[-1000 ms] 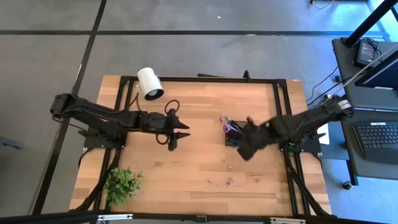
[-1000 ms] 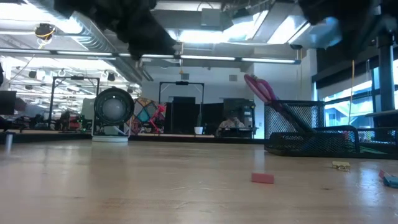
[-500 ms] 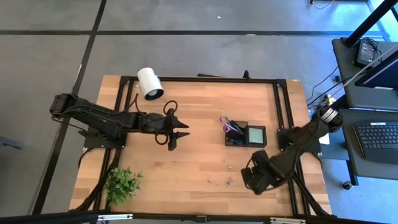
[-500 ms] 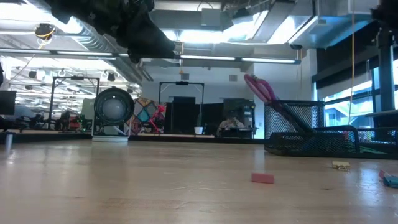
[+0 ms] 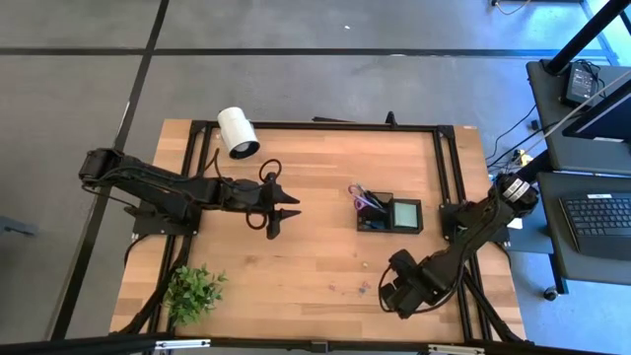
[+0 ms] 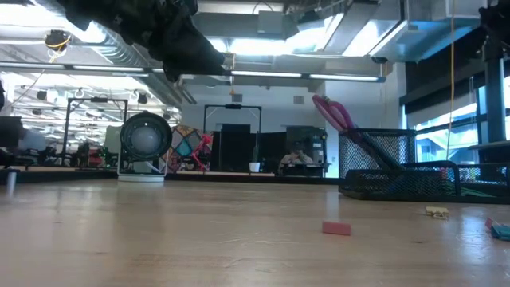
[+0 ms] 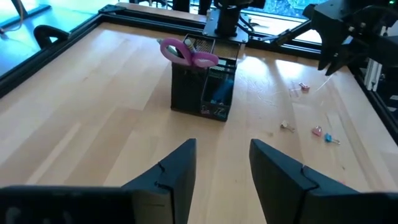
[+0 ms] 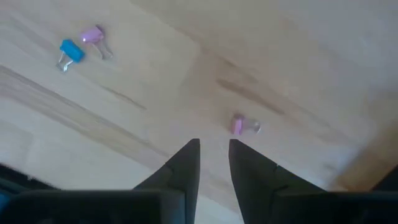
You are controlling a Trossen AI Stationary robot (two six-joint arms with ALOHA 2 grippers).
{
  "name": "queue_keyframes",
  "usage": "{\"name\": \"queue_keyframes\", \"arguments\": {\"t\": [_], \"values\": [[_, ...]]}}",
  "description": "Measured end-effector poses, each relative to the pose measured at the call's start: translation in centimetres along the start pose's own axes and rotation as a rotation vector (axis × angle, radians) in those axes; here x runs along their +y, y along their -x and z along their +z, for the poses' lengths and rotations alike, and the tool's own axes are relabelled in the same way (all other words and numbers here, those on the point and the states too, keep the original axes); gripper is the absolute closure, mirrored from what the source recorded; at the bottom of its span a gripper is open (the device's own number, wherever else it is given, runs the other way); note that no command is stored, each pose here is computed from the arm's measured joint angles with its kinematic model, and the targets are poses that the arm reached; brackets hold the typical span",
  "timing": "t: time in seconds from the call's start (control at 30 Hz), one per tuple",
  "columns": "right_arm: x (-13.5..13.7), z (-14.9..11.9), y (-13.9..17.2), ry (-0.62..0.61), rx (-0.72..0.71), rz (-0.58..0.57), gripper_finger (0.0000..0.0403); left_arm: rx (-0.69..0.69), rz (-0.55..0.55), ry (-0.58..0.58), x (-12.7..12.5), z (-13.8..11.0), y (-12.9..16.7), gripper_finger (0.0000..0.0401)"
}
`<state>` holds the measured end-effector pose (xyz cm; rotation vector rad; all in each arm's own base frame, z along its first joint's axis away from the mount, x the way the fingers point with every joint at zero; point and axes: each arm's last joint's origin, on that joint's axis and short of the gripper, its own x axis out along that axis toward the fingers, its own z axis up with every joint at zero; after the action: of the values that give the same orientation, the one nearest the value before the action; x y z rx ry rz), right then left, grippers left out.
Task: Pick and place office supplies into organizer
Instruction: Put the pink binder clip into the black desk organizer
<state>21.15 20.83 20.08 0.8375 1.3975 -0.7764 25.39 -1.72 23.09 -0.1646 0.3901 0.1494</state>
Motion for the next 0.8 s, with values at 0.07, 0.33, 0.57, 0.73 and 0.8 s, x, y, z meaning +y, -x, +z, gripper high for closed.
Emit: {"name": "queue_keyframes", "arguments": {"t": [0.07,0.33,0.57,0.73,0.8], "values": [[0.02,-0.08,0.01,-0.007,0.025,-0.002,0.0313,0.0,-0.002,-0.001,-0.04,-0.01,0.01,0.0258],[-0.04,-0.19,0.0,-0.065,0.101,-0.029,0.0293,0.001,-0.001,-0.001,-0.04,-0.02,0.0,0.0258],[-0.45,-0.09,0.0,-0.06,0.092,-0.072,0.02,0.001,-0.001,-0.001,-0.04,-0.02,0.0,0.0258],[-0.46,-0.07,0.0,0.146,0.096,-0.062,0.0158,0.001,-0.001,-0.001,-0.04,-0.02,0.0,0.0258],[-0.44,-0.07,0.0,0.212,0.098,-0.057,0.0152,0.001,-0.001,-0.001,-0.04,-0.02,0.0,0.0258]]}}
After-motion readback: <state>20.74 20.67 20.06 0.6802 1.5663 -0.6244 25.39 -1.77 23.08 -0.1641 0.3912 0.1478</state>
